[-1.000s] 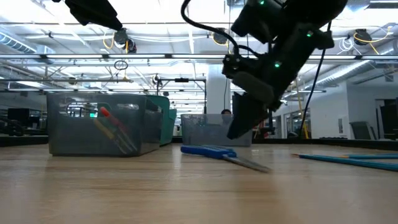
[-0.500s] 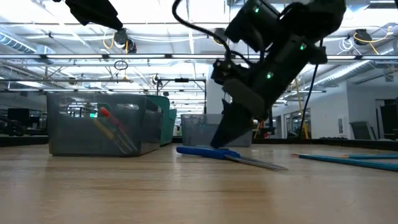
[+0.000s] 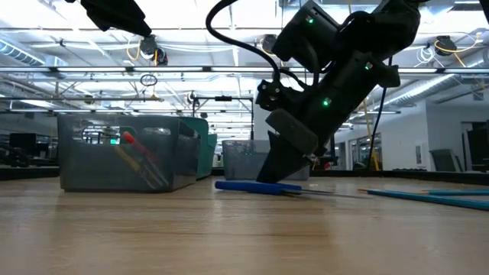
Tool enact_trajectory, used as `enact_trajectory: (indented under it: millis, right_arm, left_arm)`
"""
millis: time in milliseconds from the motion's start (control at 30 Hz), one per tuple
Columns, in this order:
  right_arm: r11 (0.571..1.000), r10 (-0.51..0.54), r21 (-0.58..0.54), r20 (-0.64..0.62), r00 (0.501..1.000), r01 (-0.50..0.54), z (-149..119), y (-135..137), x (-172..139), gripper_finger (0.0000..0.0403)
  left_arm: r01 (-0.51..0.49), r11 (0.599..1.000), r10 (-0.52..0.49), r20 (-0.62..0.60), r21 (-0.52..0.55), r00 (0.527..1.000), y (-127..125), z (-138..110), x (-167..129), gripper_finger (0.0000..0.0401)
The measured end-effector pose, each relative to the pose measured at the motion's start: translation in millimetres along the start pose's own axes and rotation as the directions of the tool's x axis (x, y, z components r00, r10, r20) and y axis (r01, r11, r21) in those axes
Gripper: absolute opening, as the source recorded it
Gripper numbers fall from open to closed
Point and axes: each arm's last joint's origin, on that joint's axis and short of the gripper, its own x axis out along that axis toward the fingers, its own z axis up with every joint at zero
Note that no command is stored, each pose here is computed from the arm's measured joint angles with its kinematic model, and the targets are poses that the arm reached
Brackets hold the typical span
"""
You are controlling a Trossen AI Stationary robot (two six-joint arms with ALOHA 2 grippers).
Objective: Pick & Place Paint Supplies
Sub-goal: Put the blue scissors into the bottom black bin
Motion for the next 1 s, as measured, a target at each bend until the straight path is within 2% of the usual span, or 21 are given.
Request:
enact_trajectory:
  millis: [300,533,733,867,933,1000]
  right_arm:
    - [1.000,-0.003,-0.027,0.007,1.000,0.003,0.3,-0.1,0.6,0.0013]
    - [0.998,0.024,-0.057,0.077,0.997,-0.020,8.8,1.4,-3.7,0.0009]
    - [0.998,0.067,-0.035,0.212,0.975,-0.060,35.3,-1.6,-36.1,0.0007]
    - [0.994,0.104,-0.061,0.331,0.938,-0.089,53.0,-0.4,-62.1,0.0007]
    - [0.993,0.114,-0.081,0.415,0.903,-0.089,62.9,1.4,-73.7,0.0007]
    - [0.993,0.077,-0.113,0.476,0.876,-0.026,67.7,4.1,-82.8,0.0005]
  left_arm:
    - [0.013,0.999,-0.012,0.026,-0.045,1.000,-1.3,2.9,0.0,0.0175]
    - [0.011,0.995,-0.008,0.027,-0.100,1.000,-0.8,3.2,0.7,0.0175]
    - [-0.004,0.991,0.008,0.028,-0.134,1.000,3.1,5.1,3.7,0.0175]
    - [-0.017,0.987,0.024,0.041,-0.161,0.999,8.0,8.6,6.9,0.0175]
    - [-0.017,0.981,0.030,0.060,-0.195,0.998,10.6,12.0,8.8,0.0175]
    - [-0.013,0.967,0.036,0.089,-0.253,0.995,13.7,16.7,10.8,0.0175]
